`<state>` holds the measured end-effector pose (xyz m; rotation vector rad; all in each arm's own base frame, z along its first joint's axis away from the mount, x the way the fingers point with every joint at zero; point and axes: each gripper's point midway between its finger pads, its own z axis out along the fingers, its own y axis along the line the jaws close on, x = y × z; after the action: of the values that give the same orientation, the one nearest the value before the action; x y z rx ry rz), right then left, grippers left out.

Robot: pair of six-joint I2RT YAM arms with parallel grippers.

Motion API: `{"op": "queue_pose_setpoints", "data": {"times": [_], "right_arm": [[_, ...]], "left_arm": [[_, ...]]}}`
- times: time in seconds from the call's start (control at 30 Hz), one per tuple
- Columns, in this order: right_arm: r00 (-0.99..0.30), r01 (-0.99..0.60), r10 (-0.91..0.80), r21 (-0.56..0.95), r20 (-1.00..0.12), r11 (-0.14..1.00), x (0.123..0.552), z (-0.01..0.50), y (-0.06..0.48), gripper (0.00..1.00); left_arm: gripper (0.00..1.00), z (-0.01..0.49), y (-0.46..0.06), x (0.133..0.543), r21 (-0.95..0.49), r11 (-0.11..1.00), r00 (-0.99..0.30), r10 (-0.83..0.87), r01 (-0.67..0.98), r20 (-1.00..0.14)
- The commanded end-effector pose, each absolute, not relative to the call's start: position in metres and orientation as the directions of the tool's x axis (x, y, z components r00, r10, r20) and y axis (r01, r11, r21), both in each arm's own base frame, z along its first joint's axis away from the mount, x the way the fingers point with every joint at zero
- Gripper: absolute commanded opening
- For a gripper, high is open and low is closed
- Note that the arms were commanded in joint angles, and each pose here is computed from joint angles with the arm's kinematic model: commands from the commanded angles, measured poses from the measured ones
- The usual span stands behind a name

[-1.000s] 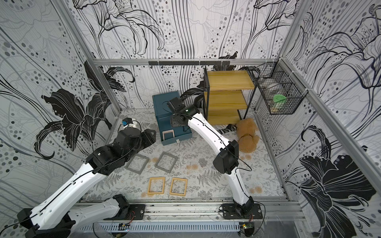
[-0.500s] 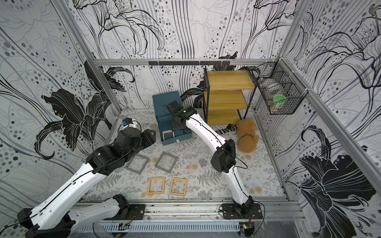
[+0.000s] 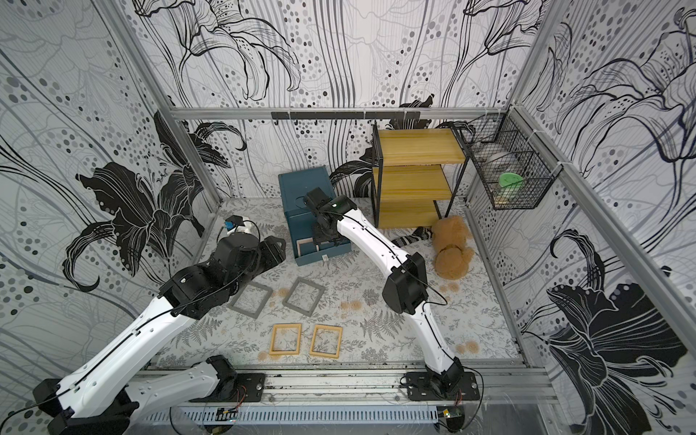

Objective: Place the brooch boxes into the drawer by color
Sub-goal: Place the brooch box in the drawer.

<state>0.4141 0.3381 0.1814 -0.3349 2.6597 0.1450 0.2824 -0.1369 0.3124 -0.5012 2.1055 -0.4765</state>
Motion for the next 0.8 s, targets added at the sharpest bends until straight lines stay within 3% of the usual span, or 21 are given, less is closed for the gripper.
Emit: {"op": "queue_pose_setpoints", "data": {"times": [0.0, 0.37, 0.6, 0.77], "right_arm": [[-0.877, -0.265, -0.223, 0.042, -0.426, 0.963, 0.411, 0.179, 0.337, 0.54], [-0.871, -0.262, -0.206, 0.067, -0.446, 0.963, 0.411, 0.191, 0.339, 0.84], [-0.855, -0.249, -0.172, 0.096, -0.489, 0.964, 0.412, 0.215, 0.339, 0.87], [-0.824, -0.239, -0.122, 0.144, -0.553, 0.96, 0.413, 0.248, 0.338, 0.82]], "left_arm": [[0.64, 0.322, -0.138, 0.286, -0.515, 0.843, -0.502, -0.517, -0.157, -0.694], [0.64, 0.321, -0.139, 0.287, -0.517, 0.842, -0.504, -0.517, -0.153, -0.692], [0.64, 0.325, -0.138, 0.287, -0.52, 0.841, -0.499, -0.517, -0.149, -0.695], [0.65, 0.327, -0.135, 0.292, -0.521, 0.84, -0.493, -0.521, -0.153, -0.697]]}}
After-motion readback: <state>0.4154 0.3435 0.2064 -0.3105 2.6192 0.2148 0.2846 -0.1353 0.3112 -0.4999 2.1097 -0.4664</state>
